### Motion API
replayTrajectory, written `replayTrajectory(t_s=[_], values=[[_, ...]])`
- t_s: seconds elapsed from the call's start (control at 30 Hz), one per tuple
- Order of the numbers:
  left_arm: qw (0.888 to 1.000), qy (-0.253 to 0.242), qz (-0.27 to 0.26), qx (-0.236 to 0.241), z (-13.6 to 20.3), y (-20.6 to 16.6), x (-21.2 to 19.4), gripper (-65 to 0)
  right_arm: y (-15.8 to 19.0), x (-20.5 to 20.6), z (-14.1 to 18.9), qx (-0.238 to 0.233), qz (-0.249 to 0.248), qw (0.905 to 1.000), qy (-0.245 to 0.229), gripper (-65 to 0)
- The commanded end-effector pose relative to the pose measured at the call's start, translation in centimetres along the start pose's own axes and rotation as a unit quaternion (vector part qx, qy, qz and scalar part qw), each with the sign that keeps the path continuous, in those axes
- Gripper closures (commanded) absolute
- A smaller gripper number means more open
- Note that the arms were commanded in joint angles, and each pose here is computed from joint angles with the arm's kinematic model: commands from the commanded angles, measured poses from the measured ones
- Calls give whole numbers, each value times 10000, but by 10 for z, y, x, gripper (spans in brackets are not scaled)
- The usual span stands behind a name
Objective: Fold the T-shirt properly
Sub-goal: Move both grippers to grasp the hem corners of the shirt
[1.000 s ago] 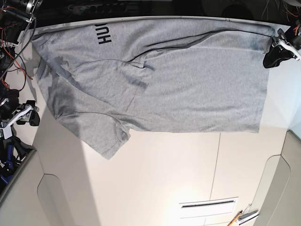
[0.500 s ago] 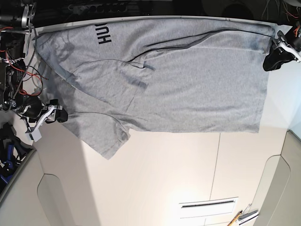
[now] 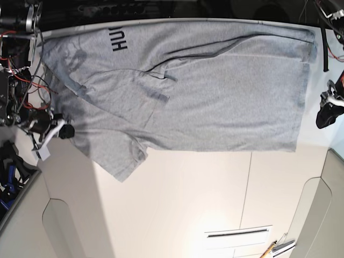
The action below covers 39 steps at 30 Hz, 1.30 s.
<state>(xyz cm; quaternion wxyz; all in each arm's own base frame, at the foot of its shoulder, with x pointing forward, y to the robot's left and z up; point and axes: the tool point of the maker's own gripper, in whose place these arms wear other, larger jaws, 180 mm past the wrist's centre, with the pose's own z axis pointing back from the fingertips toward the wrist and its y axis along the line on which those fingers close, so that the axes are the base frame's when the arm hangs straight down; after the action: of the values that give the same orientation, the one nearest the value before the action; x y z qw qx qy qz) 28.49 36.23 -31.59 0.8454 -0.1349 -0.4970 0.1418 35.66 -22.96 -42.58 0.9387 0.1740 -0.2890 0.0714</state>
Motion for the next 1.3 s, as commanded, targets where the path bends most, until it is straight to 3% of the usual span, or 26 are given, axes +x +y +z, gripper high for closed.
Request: replayTrajectory(t_s=[0.0, 0.13, 0.27, 0.47, 0.8, 0.9, 1.07, 1.27], values=[[9996, -268, -28, -49, -4, 2, 26, -224, -8, -6, 3, -175, 87, 9995, 252, 0], [9996, -75, 286, -2, -43, 19, 34, -233, -9, -6, 4, -176, 88, 9995, 253, 0], [9978, 337, 553, 113, -84, 32, 25, -362, -8, -6, 3, -174, 85, 9995, 252, 0], [9940, 794, 676, 320, -124, 35, 4, -367, -3, -7, -1, -109, 66, 9996, 241, 0], [9901, 1384, 113, 207, -147, 10, -18, -365, 9, -7, -8, 10, 26, 9997, 225, 0], [9891, 1456, 89, 177, -148, 7, -22, -297, 9, -7, -8, 11, 22, 9997, 224, 0], [9914, 1309, 0, 23, -149, 3, -16, 0, 9, -5, -7, 5, 43, 9998, 199, 0], [9933, 1153, -82, -62, -149, -3, -1, 0, 19, 20, 4, -33, 391, 9992, -39, 0]])
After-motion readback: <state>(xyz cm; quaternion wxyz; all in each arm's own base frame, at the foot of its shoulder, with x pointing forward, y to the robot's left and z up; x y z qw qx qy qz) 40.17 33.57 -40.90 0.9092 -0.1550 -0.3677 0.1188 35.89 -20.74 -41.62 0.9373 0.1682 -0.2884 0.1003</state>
